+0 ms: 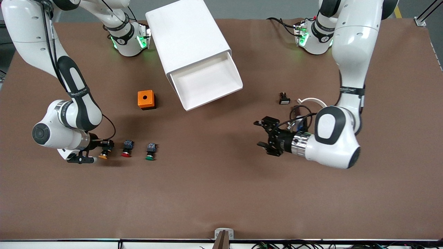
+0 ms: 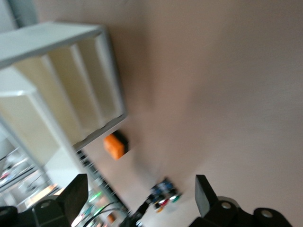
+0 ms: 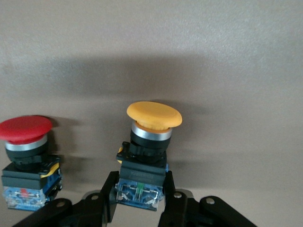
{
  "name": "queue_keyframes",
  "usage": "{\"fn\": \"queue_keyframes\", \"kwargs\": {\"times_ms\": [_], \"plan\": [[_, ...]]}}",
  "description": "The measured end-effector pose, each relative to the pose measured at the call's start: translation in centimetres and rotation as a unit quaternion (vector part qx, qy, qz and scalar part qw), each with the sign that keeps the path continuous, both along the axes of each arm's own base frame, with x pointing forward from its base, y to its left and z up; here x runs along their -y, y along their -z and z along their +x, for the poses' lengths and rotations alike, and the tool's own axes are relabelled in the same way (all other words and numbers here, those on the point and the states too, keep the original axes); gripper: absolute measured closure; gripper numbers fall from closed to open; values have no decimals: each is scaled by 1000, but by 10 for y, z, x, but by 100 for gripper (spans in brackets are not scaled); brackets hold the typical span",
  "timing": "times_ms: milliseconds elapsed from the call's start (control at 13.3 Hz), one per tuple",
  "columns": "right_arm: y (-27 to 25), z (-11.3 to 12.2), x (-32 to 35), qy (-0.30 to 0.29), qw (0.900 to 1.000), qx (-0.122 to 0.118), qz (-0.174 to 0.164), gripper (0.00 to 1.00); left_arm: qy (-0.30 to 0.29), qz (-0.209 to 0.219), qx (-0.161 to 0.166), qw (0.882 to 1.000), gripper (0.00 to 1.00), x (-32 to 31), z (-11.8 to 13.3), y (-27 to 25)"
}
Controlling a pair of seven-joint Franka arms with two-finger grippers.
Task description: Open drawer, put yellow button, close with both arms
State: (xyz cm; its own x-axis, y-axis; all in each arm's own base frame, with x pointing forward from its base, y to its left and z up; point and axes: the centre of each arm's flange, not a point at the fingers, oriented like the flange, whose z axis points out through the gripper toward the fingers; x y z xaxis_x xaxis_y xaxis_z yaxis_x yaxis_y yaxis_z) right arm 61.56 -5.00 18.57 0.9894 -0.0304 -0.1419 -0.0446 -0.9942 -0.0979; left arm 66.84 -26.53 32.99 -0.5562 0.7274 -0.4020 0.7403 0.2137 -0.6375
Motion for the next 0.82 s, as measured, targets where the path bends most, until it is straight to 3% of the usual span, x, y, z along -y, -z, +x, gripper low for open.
{"fn": "queue_keyframes", "kwargs": {"times_ms": [225,375,600,825], "plan": [[-25,10,0,-2,1000,8,2,58,36,58,72,995,0,-40,11,-32],[-61,16,-1,-5,1000,1,7,58,92,87,130,983,0,-58,11,-57],[-123,22,-4,21,1000,-17,11,58,184,98,215,954,0,-81,10,-97],[-175,22,-21,76,996,-37,5,58,291,110,288,906,0,-109,8,-132]]}}
